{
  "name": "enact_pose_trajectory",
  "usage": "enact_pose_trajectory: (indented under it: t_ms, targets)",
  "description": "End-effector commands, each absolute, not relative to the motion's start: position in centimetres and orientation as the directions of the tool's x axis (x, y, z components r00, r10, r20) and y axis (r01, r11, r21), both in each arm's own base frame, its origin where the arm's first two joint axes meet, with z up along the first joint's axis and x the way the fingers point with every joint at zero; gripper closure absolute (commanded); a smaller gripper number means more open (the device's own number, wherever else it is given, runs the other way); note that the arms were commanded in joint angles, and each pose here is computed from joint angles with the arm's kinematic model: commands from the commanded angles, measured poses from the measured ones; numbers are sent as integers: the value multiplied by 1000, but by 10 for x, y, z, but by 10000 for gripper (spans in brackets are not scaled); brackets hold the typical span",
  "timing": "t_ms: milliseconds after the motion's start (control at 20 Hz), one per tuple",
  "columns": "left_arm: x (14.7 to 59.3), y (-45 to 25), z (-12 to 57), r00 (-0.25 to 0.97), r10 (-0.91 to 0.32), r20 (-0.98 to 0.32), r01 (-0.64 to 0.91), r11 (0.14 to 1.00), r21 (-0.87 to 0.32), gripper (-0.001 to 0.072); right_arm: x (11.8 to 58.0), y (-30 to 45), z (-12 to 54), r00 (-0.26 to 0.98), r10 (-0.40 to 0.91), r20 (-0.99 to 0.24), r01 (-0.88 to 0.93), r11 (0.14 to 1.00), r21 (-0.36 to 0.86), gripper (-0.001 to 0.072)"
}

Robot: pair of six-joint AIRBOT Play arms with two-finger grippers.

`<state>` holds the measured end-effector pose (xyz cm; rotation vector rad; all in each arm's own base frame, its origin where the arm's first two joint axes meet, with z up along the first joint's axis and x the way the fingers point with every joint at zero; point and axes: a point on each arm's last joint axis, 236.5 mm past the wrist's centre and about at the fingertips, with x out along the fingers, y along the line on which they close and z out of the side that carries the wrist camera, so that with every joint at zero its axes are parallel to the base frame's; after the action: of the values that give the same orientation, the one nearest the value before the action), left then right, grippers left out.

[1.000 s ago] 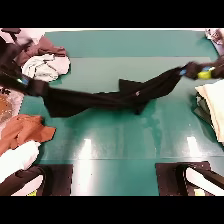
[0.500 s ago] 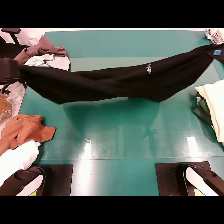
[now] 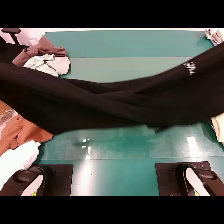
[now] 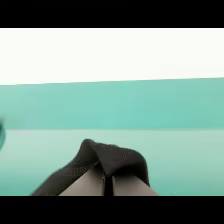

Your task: Fold the shirts.

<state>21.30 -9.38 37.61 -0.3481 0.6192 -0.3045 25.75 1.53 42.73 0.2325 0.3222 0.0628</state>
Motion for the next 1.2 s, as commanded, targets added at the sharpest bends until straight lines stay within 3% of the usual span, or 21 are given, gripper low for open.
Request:
enact_pose_trajectory:
  t_ms: [0, 100, 250, 500, 600, 750, 850, 900, 1000, 1050, 1150]
  targets:
    - [276, -93, 314, 659, -316, -683, 138, 943, -303, 676, 311, -6, 362, 835, 87, -543, 125, 932, 341, 696]
    - [330, -103, 223, 471, -298, -831, 111, 954, -279, 676, 362, -4, 270, 664, 156, -731, 178, 917, 357, 695]
    - [377, -114, 101, 268, -284, -921, 38, 958, -284, 675, 400, 11, 126, 365, 233, -901, 257, 905, 338, 695]
    - [435, -125, -2, 255, -293, -922, -56, 947, -316, 675, 423, 32, -56, 77, 267, -961, 331, 902, 277, 694]
    - [451, -127, -10, 298, -296, -907, -74, 941, -331, 675, 428, 29, -86, 41, 266, -963, 315, 912, 265, 692]
    - [479, -125, -2, 408, -286, -867, -65, 938, -340, 672, 464, 7, -77, 138, 251, -958, 302, 911, 282, 690]
    - [489, -123, 2, 452, -277, -848, -65, 938, -341, 416, 503, -17, -38, 286, 220, -933, 285, 910, 302, 679]
    - [493, -122, 4, 468, -273, -841, -61, 939, -339, 319, 520, -32, -14, 357, 202, -912, 285, 906, 312, 512]
    - [496, -115, 6, 481, -245, -842, -50, 951, -306, 140, 541, -54, 33, 458, 173, -872, 261, 912, 318, 92]
    - [498, -109, 10, 486, -220, -846, -40, 961, -273, 25, 546, -61, 51, 487, 166, -858, 233, 922, 311, 21]
    - [502, -94, 23, 493, -153, -857, -19, 982, -186, -10, 541, -72, 74, 494, 162, -854, 198, 936, 292, 21]
